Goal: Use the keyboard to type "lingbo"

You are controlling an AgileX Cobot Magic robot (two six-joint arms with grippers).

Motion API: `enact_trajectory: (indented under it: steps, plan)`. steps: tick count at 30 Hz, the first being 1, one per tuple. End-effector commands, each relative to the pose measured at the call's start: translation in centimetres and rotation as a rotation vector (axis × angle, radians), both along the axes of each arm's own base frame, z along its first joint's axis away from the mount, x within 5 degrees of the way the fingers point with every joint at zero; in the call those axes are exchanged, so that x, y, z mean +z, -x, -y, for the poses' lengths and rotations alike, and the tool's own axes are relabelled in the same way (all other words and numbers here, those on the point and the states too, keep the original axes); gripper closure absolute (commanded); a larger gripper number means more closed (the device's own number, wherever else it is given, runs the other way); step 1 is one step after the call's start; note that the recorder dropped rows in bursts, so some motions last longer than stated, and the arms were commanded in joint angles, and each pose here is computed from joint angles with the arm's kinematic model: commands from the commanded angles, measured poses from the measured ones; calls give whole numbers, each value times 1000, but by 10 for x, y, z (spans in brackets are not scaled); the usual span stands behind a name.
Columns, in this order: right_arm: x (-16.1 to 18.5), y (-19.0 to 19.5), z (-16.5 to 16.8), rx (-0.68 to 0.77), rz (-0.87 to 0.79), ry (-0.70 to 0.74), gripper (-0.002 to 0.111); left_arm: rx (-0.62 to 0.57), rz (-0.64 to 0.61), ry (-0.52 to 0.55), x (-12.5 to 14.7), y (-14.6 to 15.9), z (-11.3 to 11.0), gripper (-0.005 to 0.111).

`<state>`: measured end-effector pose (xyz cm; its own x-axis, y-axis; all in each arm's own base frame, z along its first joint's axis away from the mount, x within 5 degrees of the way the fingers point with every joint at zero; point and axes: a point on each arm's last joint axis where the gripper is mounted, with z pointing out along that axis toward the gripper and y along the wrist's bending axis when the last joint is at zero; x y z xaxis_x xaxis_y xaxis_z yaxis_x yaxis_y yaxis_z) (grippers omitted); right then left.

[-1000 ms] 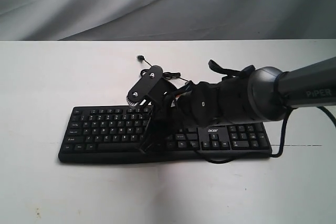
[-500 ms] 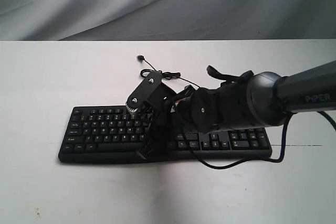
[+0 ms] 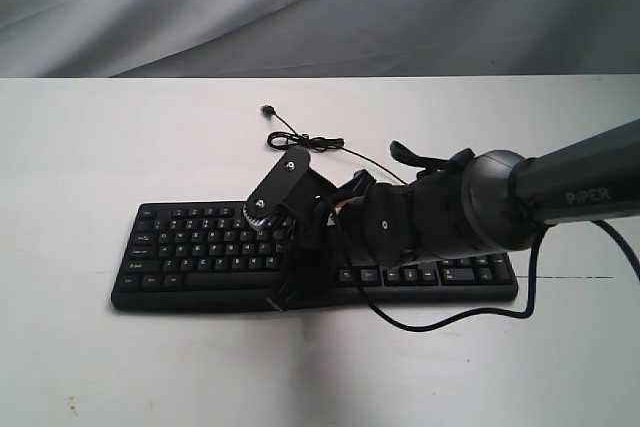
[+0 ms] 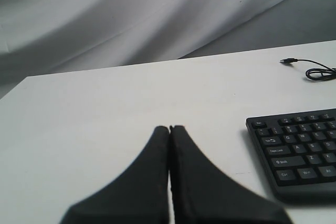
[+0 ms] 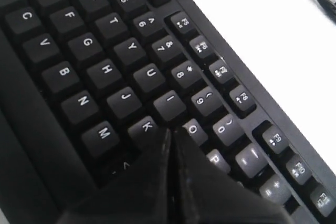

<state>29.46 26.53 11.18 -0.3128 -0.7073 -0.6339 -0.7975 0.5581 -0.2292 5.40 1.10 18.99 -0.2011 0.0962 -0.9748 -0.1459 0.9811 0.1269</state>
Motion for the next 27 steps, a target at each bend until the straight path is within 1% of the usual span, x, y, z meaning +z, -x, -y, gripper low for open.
enact_trajectory:
  steps: [1,11,18,20,23,27]
  plan:
    - [0,-3,1,-6,26,-2,108,-8,10,5,0,0,1,107]
    - [0,-3,1,-7,23,-3,108,-8,10,5,0,0,1,107]
    - [-10,-1,2,-5,-10,17,108,-8,10,5,0,0,1,107]
    - [-4,-2,2,-3,6,7,108,-8,10,5,0,0,1,107]
    - [17,-5,2,-5,66,-28,108,-8,10,5,0,0,1,107]
    - [26,-12,-4,-6,95,-55,108,-8,10,5,0,0,1,107]
